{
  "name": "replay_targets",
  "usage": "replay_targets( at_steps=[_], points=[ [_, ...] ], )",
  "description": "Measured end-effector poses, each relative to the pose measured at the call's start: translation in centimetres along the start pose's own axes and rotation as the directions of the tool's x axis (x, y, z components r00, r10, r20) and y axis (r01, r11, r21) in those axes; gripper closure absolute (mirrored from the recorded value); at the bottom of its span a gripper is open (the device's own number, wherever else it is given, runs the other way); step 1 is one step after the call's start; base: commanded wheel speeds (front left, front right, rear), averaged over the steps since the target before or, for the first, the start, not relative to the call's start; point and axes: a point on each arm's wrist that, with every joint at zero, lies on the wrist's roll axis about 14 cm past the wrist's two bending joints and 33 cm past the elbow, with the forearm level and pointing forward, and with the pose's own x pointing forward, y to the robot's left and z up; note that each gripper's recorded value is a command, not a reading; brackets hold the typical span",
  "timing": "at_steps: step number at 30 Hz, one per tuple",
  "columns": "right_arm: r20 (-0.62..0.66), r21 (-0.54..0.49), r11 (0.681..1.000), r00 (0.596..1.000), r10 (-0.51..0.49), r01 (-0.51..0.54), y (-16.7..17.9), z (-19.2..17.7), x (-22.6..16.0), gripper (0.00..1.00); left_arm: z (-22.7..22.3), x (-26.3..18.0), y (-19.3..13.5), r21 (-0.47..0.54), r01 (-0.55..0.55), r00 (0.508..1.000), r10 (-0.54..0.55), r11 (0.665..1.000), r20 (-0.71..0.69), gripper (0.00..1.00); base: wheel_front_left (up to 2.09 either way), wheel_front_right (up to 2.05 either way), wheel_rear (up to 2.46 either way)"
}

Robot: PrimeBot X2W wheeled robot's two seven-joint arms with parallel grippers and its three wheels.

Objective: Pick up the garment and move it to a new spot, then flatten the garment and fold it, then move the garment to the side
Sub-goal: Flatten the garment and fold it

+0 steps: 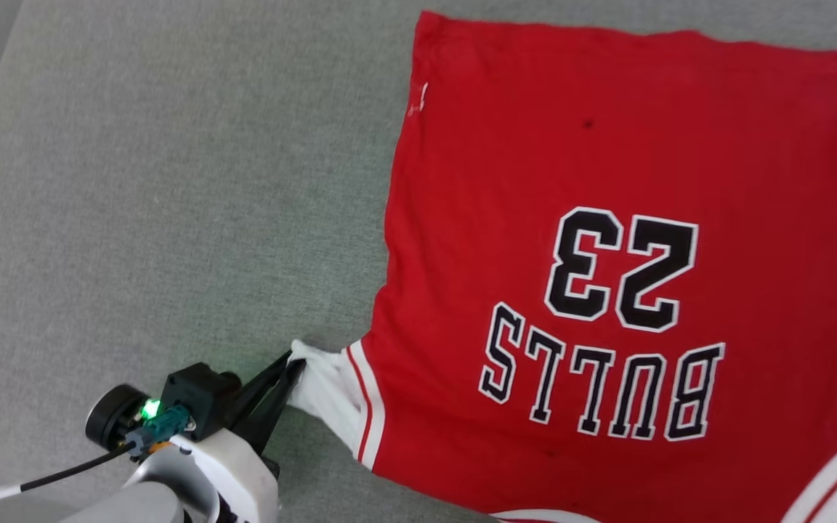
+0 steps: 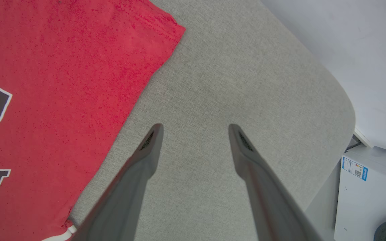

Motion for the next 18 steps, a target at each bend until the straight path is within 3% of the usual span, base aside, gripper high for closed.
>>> replay_targets(
  at_steps=[10, 17, 18],
  points=[
    [-0.108, 0.075, 0.993, 0.989, 0.101, -0.093, 3.1, 1.6, 9.3, 0.0, -0.5, 1.4, 0.9, -0.035, -0.037, 0.999, 0.037, 0.999, 0.0, 1.0, 0.0, 0.0, 0.0],
    [-0.154, 0.093, 0.988, 0.978, 0.139, -0.126, 4.7, 0.5, 12.5, 0.0, -0.9, 1.6, 1.3, -0.042, -0.06, 0.998, 0.06, 0.997, -0.001, 1.0, 0.0, 0.0, 0.0],
    [-0.154, 0.09, 0.988, 0.978, 0.14, -0.127, 4.7, 0.4, 12.6, 0.64, -0.9, 1.6, 1.3, -0.042, -0.061, 0.998, 0.061, 0.997, -0.001, 1.0, 0.0, 0.0, 0.0]
  ],
)
